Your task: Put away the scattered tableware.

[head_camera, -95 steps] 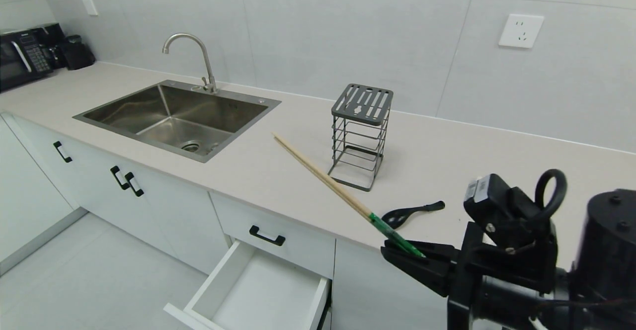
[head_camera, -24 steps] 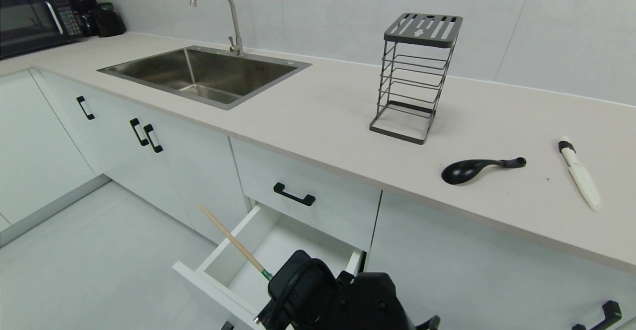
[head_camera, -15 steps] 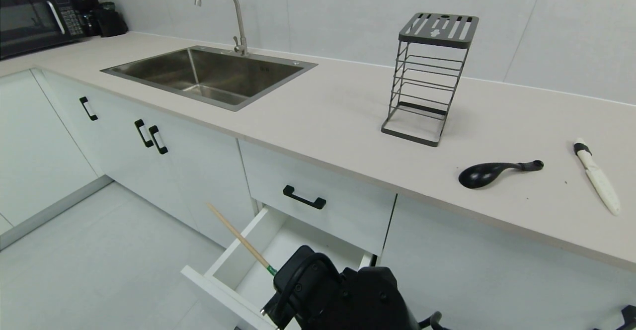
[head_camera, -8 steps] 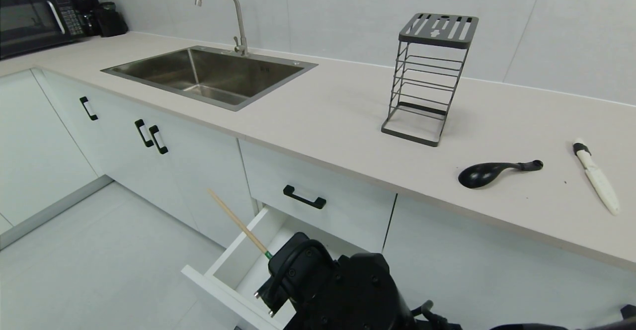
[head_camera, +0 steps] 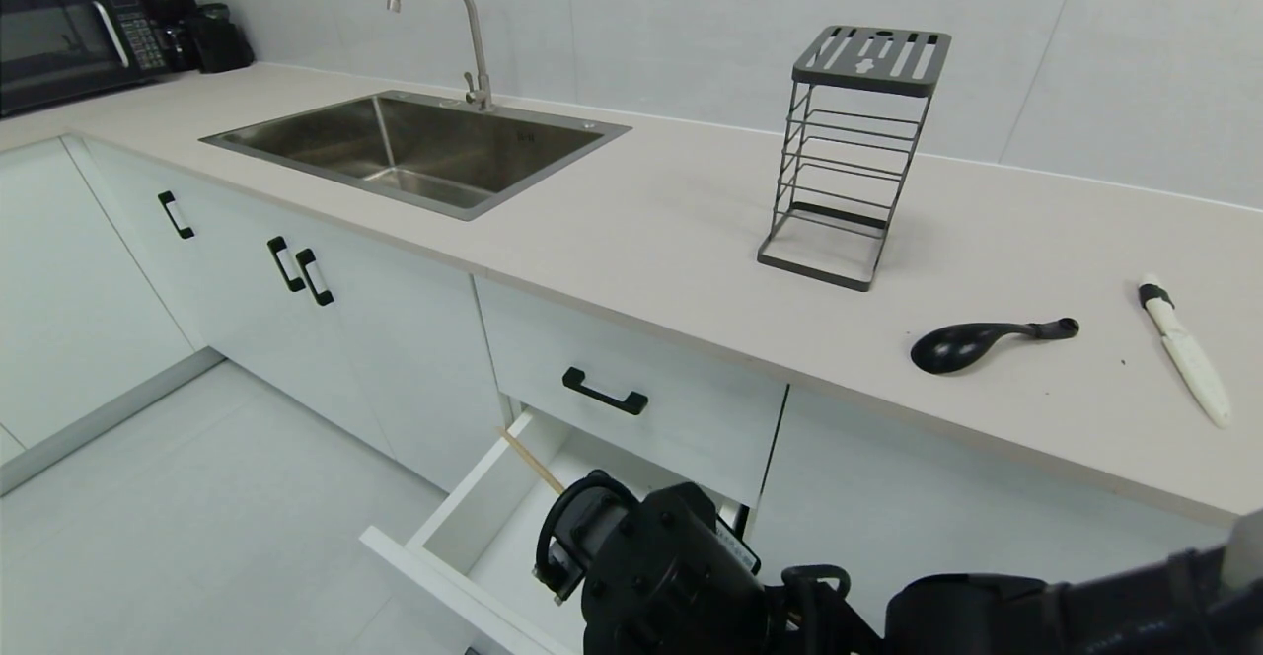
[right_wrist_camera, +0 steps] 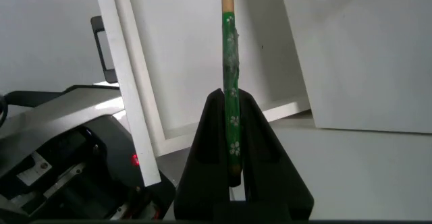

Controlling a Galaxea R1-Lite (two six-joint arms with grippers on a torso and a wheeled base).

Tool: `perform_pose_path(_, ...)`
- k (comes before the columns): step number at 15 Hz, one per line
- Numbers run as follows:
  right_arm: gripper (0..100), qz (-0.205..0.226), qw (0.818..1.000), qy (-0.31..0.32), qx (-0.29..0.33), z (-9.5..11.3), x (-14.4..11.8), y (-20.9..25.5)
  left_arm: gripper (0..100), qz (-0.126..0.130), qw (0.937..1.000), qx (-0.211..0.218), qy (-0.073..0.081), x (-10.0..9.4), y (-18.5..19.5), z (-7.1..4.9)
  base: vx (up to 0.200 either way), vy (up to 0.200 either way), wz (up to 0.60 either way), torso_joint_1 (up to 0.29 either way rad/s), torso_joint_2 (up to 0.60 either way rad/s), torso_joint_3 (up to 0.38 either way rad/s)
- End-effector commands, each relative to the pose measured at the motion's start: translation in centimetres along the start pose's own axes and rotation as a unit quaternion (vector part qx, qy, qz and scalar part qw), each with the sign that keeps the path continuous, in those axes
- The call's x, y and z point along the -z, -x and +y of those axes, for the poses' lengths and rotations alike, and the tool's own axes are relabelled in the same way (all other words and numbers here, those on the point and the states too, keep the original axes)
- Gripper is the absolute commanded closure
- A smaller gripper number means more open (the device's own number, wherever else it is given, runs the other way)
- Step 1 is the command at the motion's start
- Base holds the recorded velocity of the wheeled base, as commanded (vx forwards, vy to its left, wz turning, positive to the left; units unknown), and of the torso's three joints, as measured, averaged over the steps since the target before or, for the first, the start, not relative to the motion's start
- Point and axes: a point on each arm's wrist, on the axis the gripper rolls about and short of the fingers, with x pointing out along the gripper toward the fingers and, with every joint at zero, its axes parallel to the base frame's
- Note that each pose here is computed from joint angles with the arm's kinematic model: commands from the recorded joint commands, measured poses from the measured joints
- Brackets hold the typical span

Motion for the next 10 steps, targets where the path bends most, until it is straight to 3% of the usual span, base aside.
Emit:
perform_pose_path(1,100,0.010,1.000,0.007,-0.001,0.4,0.3,-0.9,0,0.000,1.0000,0.000,0.000,0.0,0.0,0.0,0.000,0.000,0.00,0.000,0.00,0.000)
perform_pose_path(5,100,0.030,0.999,0.019,0.006,-0.2,0.9,-2.3,0,0.000,1.0000,0.000,0.000,0.0,0.0,0.0,0.000,0.000,0.00,0.000,0.00,0.000)
perform_pose_path(10,100,0.016,1.000,0.013,0.002,-0.1,0.4,-4.0,0,0.000,1.0000,0.000,0.000,0.0,0.0,0.0,0.000,0.000,0.00,-0.018,0.03,0.017)
